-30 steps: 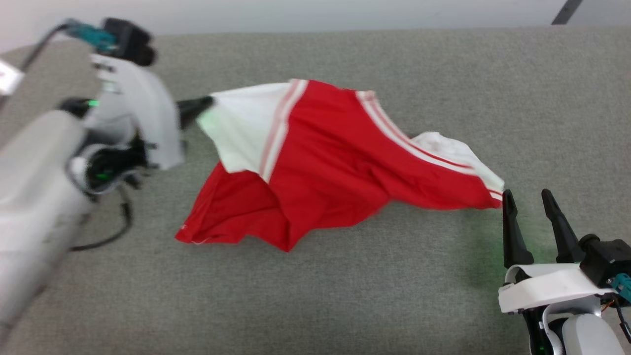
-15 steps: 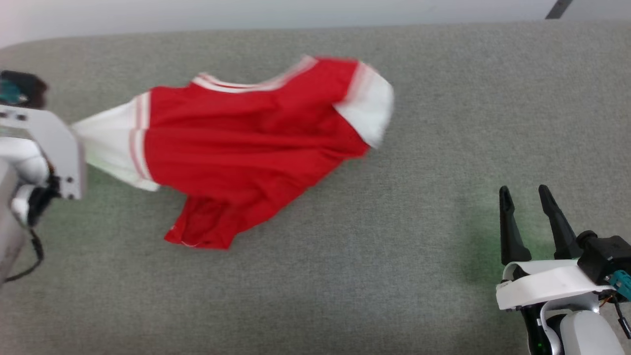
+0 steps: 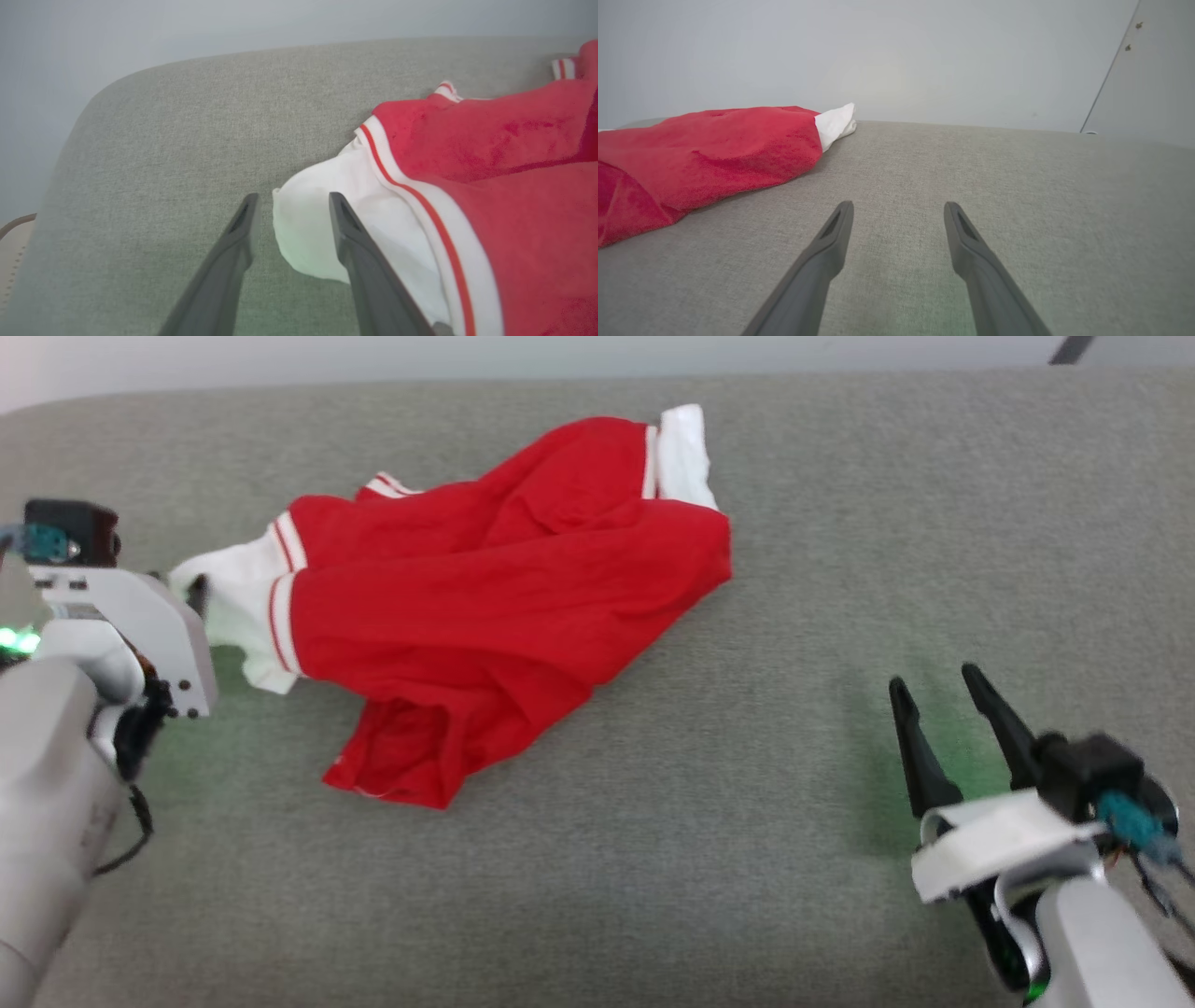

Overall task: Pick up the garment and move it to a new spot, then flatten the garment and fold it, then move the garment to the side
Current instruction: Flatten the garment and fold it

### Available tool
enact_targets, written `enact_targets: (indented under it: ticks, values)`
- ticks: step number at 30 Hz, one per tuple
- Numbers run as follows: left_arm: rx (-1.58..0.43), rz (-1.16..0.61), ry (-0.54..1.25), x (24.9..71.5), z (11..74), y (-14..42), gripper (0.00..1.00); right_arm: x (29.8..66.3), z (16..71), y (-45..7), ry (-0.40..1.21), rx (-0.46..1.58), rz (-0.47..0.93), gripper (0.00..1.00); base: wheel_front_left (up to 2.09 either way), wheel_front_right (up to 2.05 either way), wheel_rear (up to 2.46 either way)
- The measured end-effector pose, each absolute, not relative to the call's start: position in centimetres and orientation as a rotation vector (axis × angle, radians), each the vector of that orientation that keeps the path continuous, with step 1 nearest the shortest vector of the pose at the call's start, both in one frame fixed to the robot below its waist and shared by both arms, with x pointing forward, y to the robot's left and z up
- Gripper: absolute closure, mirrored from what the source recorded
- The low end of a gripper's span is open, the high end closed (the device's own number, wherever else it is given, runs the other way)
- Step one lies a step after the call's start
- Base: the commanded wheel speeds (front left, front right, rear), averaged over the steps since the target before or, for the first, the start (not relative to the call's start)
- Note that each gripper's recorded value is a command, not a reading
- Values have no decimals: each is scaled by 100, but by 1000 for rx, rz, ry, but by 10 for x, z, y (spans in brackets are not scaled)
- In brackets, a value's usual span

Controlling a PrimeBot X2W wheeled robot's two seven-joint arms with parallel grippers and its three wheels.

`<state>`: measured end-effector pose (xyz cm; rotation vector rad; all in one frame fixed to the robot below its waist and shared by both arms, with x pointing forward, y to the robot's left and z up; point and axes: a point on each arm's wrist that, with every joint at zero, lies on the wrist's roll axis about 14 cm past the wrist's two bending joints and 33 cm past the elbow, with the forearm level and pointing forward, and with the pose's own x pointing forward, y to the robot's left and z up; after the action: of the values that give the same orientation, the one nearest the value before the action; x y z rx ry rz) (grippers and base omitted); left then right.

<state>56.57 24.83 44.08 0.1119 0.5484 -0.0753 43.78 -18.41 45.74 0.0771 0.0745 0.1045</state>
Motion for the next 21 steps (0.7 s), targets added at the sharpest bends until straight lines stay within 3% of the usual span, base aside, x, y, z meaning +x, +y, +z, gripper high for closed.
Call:
enact_targets:
  ticks: [7,15,21]
  values:
    - [-74,-90,337,544,453,232,0,473,462,-167,203,-22,238,0,0,0,0]
    - [-152,-112,260,500,455,209,0,528,468,-139,440,-64,328,0,0,0,0]
    - [-174,-44,214,459,457,225,0,563,469,-104,590,-83,402,0,0,0,0]
